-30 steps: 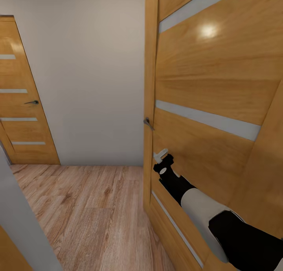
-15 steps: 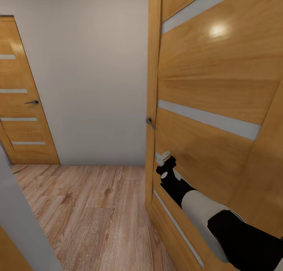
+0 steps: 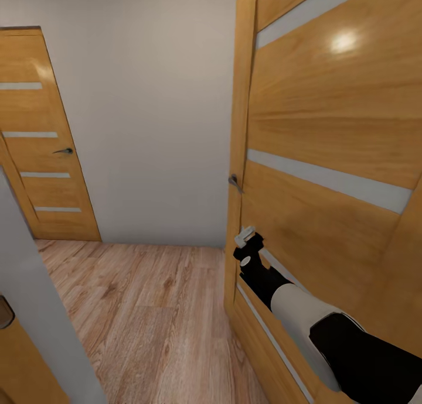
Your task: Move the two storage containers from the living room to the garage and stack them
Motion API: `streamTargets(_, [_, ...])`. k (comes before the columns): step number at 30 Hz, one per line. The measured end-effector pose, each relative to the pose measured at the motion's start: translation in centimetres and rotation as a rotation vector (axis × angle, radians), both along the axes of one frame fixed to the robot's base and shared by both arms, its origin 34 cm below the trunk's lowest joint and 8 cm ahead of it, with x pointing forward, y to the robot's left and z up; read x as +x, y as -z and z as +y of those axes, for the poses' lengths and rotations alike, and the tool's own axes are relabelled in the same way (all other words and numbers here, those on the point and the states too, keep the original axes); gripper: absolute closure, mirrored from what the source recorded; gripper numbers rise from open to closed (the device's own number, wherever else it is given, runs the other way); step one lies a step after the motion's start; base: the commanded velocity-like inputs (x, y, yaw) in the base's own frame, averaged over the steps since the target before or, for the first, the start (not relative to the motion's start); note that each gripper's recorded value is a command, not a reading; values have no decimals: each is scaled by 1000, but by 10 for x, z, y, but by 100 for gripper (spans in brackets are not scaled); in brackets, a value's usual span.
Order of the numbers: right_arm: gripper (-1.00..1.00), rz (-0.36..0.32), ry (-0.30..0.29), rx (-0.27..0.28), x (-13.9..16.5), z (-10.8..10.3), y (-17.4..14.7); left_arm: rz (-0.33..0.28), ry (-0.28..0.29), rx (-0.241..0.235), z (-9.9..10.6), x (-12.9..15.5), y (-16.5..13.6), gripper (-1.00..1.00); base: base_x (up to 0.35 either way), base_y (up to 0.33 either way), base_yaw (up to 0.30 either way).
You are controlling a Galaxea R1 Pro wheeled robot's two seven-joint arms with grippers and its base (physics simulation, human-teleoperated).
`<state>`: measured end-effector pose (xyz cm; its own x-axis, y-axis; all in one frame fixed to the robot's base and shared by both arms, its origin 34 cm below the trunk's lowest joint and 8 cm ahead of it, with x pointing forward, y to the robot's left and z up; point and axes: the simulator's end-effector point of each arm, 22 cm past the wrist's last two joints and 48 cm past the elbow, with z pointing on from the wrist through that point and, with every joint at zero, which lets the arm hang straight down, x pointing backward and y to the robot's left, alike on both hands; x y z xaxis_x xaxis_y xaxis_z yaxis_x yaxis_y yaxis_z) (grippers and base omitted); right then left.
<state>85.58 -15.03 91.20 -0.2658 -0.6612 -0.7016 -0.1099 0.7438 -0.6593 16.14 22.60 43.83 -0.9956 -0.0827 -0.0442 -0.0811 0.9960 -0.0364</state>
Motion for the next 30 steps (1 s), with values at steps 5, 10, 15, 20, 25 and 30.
streamTargets(5, [-100, 2, 1, 2, 0, 0, 0, 0, -1, 0, 0, 0, 0, -100, 0, 0, 7])
streamTargets(10, [-100, 2, 2, 4, 0, 0, 1, 0, -1, 0, 0, 0, 0, -100, 0, -3, 2])
streamTargets(15, [-100, 2, 4, 3, 0, -1, 0, 0, -1, 0, 0, 0, 0, -100, 0, -117, 0])
streamTargets(20, [-100, -4, 10, 2, 0, -2, -1, 1, -1, 1, 1, -1, 0, -100, 0, -54, 0])
streamTargets(25, [-100, -18, 23, -2, 0, -5, -4, 1, -1, 1, 1, 0, 0, -100, 0, -13, 0])
streamTargets(30, [-100, -21, 27, -3, 0, -6, -5, 1, -3, 1, 1, -1, 0, -100, 87, -2, 0])
